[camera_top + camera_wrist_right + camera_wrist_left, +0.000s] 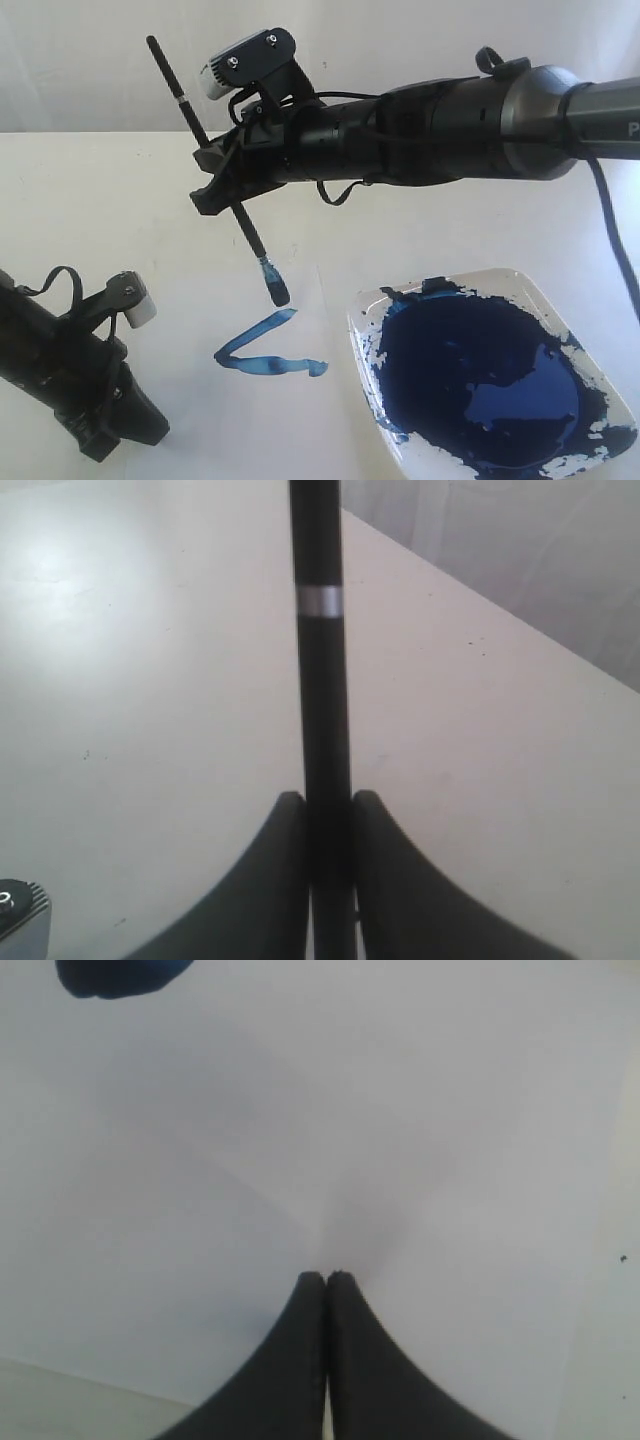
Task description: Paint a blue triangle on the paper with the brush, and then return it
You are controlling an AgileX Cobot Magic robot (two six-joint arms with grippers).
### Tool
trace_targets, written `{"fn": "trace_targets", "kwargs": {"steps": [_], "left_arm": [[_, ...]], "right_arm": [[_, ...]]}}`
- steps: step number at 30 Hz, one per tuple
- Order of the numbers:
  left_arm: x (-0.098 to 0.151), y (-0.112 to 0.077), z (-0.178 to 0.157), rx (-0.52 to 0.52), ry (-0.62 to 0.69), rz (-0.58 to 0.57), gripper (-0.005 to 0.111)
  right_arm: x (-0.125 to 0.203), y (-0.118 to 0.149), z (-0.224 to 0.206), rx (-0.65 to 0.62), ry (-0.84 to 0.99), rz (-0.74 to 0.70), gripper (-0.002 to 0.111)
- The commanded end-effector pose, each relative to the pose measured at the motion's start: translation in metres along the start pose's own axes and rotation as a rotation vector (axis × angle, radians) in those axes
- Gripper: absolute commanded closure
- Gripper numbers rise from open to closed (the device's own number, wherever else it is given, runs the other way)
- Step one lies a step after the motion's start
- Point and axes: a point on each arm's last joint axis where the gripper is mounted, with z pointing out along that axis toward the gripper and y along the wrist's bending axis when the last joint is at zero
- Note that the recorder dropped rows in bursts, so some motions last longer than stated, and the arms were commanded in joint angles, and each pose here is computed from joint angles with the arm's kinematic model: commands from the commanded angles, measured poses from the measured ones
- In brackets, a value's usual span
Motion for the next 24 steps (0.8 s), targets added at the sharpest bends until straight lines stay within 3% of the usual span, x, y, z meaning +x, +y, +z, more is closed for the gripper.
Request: {"fn": "trace_targets", "kwargs": {"steps": [1, 24], "left_arm": [[0.001, -0.004, 0.000, 0.025, -0.001, 0.000, 0.107], [0.001, -0.004, 0.000, 0.025, -0.001, 0.000, 0.107]], "right_arm": [[0.000, -0.002, 0.000, -0.006, -0.006, -0.020, 0.108], [0.010, -0.006, 0.007, 0.024, 0.032, 0.046, 0.108]]}}
